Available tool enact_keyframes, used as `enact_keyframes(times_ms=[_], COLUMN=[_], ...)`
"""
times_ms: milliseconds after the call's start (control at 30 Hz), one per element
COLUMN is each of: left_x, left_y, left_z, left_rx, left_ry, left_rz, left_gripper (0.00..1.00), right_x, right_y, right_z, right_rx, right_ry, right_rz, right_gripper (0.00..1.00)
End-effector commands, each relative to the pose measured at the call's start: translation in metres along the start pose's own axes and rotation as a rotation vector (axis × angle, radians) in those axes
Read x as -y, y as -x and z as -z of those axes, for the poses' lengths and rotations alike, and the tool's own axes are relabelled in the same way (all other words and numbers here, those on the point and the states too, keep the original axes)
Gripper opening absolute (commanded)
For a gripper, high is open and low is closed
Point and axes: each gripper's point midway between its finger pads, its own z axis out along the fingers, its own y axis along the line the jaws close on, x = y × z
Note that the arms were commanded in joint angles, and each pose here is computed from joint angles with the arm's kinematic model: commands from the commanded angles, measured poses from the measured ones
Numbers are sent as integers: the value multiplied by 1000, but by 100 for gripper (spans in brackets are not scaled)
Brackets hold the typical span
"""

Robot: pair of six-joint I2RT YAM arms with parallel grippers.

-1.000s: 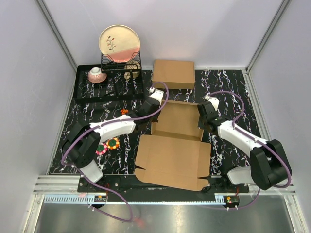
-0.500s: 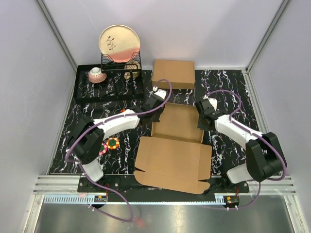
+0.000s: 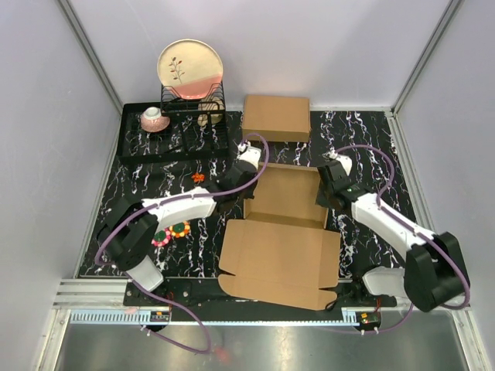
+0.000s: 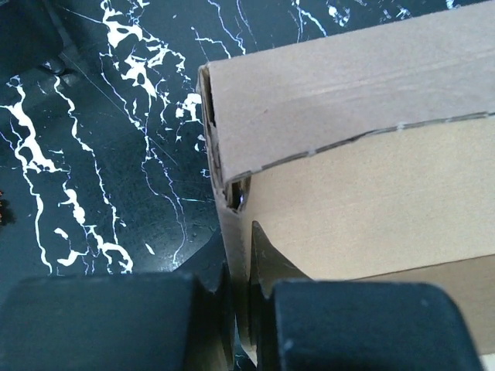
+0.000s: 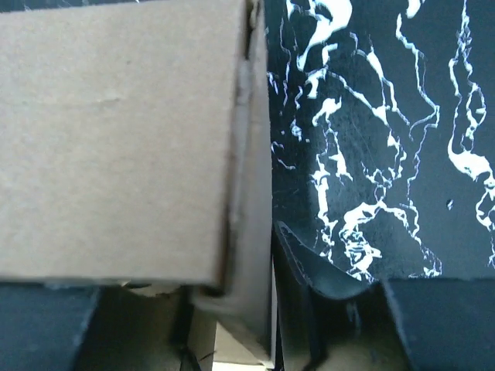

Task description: Fold the paper box

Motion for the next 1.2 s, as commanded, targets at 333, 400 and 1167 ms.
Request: enact_keyframes(times_ms=[333, 400, 1167], left_x=[-28, -35, -41], left_y=[69, 71, 45], left_z=[52, 60, 82], left_rx=[751, 833, 906], left_ry=[53, 86, 219], left_rz=[134, 157, 48], left_gripper=[1, 2, 63], right_x=[-32, -31, -14], right_y=[81, 70, 48], right_z=[31, 22, 21], right_rx=[575, 547, 478], right_ry=[279, 276, 221], right_rz=[-114, -111, -126], right_gripper=[32, 33, 72])
